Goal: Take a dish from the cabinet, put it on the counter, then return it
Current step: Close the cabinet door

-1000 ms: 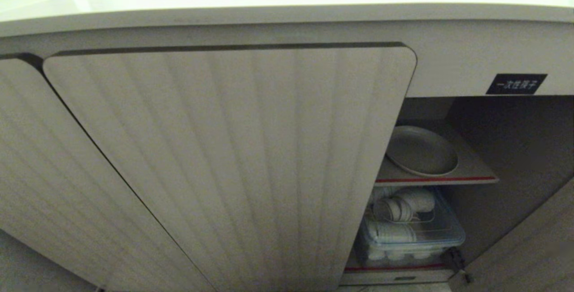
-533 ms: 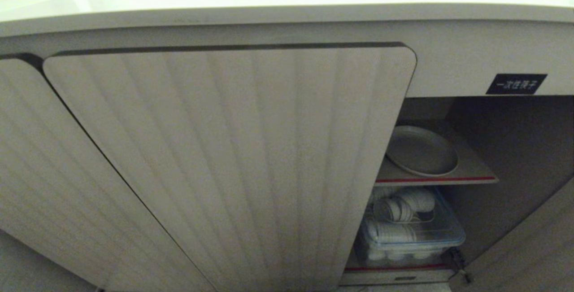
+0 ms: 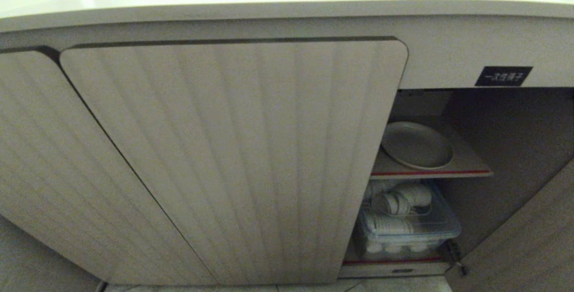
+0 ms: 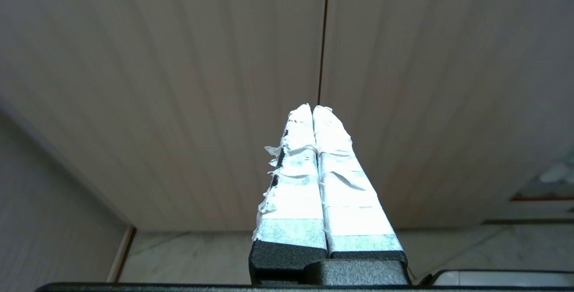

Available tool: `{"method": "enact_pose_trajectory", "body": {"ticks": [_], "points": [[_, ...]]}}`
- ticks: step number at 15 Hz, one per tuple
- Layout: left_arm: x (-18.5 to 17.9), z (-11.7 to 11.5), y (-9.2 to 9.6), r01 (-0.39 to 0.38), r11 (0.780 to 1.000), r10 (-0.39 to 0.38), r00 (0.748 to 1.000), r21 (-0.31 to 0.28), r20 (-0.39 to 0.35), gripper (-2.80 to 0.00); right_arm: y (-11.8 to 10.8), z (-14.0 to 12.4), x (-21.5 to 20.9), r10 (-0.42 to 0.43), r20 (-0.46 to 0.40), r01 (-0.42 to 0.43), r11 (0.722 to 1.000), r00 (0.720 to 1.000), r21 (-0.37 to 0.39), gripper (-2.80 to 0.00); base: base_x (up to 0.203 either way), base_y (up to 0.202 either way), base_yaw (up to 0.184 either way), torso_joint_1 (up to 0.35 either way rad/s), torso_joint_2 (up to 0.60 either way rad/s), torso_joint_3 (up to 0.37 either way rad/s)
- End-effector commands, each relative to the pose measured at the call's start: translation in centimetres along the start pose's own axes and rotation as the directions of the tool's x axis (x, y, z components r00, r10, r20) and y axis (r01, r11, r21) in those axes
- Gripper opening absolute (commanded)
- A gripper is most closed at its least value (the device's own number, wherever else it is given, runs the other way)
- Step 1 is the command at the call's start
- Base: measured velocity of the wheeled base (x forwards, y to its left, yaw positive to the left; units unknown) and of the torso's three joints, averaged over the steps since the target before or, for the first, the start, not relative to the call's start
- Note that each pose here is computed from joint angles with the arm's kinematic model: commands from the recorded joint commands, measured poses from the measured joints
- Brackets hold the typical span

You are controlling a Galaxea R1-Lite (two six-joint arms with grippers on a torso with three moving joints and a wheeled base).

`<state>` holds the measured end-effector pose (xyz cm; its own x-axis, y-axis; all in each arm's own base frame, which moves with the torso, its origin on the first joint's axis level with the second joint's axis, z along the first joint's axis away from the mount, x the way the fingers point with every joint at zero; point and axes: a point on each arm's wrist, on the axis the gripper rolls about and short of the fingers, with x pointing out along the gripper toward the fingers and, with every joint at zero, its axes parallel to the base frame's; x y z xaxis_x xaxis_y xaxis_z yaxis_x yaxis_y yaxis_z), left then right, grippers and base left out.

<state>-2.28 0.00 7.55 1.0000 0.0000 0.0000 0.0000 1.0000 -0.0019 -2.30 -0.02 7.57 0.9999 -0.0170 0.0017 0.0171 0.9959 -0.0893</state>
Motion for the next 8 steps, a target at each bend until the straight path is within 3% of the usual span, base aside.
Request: {"method": "enact_pose_trajectory", "body": {"ticks": [1,8], "points": [[0.0,-0.01,0.0,0.0,1.0,0.0,1.0,0.0,0.0,-2.8,0.0,0.0,0.01,0.0,-0.002,0.0,1.0,1.0,-0.001,-2.8,-0.2,0.0,-0.001,-0.004,0.01,0.002],[0.0,-0.01,0.0,0.0,1.0,0.0,1.0,0.0,0.0,-2.8,0.0,0.0,0.01,0.0,-0.002,0.0,1.0,1.0,-0.001,-2.8,-0.194,0.0,0.0,0.001,0.0,0.002]]}}
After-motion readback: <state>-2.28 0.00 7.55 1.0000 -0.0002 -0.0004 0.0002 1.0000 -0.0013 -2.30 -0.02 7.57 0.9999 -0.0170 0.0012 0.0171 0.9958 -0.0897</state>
